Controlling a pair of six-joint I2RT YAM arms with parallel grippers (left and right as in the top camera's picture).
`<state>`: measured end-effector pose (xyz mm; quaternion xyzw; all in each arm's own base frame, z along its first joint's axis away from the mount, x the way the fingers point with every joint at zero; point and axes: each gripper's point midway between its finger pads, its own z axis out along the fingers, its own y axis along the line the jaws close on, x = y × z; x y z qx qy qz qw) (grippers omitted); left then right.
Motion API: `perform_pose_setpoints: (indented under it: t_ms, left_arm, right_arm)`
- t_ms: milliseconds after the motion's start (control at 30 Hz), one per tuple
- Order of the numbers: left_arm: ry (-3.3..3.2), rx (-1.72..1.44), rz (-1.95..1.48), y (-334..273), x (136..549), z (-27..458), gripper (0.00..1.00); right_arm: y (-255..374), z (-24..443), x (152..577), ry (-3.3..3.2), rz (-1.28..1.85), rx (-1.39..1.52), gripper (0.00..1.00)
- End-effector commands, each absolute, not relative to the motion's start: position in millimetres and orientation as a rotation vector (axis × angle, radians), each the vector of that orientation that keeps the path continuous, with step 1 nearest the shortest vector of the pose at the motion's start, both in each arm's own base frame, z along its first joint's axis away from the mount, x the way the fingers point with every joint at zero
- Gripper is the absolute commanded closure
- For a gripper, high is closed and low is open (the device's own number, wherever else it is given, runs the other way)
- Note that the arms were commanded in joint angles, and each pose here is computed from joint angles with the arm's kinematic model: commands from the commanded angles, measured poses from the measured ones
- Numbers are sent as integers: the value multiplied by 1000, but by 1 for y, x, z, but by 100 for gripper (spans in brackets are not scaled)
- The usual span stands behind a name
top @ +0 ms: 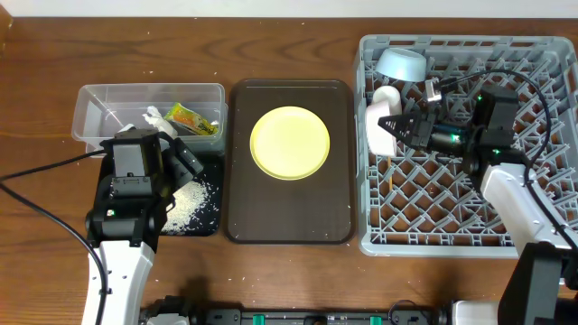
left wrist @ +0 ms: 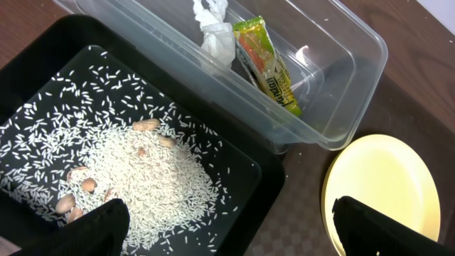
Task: Sort waste into correct bins and load items into the dishwasher rack
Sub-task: 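Lower the pink plate into the rack and release it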
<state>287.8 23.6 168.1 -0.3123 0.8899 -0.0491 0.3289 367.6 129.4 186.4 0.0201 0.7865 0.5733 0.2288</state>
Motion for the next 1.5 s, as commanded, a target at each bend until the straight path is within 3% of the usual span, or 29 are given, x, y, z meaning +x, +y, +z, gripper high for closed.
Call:
perform_pose_setpoints:
  t_ms: [0, 233, 700, 967, 1167, 1267, 1300, 1467]
  left_arm:
    - [2313, -817, -115, 27, 290, 174, 5]
    - [2313, -817, -115, 27, 290, 174, 5]
    - [2313, -817, -115, 27, 290, 174, 5]
    - [2313, -817, -115, 27, 290, 174, 5]
    - [2313, -817, -115, 27, 290, 174, 5]
    - [2313, -817, -115, 27, 290, 174, 5]
    - [2313, -817, -115, 27, 290, 174, 5]
    - [2313, -817, -115, 27, 290, 174, 5]
  right_arm:
    - [128, 184, 365, 2185, 1685, 200, 99]
    - [130, 197, 366, 2154, 1756, 203, 99]
    - [109, 160, 356, 2178, 1707, 335, 99]
    - [84, 162, 352, 2129, 1737, 376, 98]
    - [68, 166, 352, 2094, 1749, 398, 79]
    - [58, 167, 355, 2072, 1728, 415, 56]
    - [55, 167, 355, 2067, 1722, 419, 52]
    - [40, 170, 359, 2033, 1686, 433, 47]
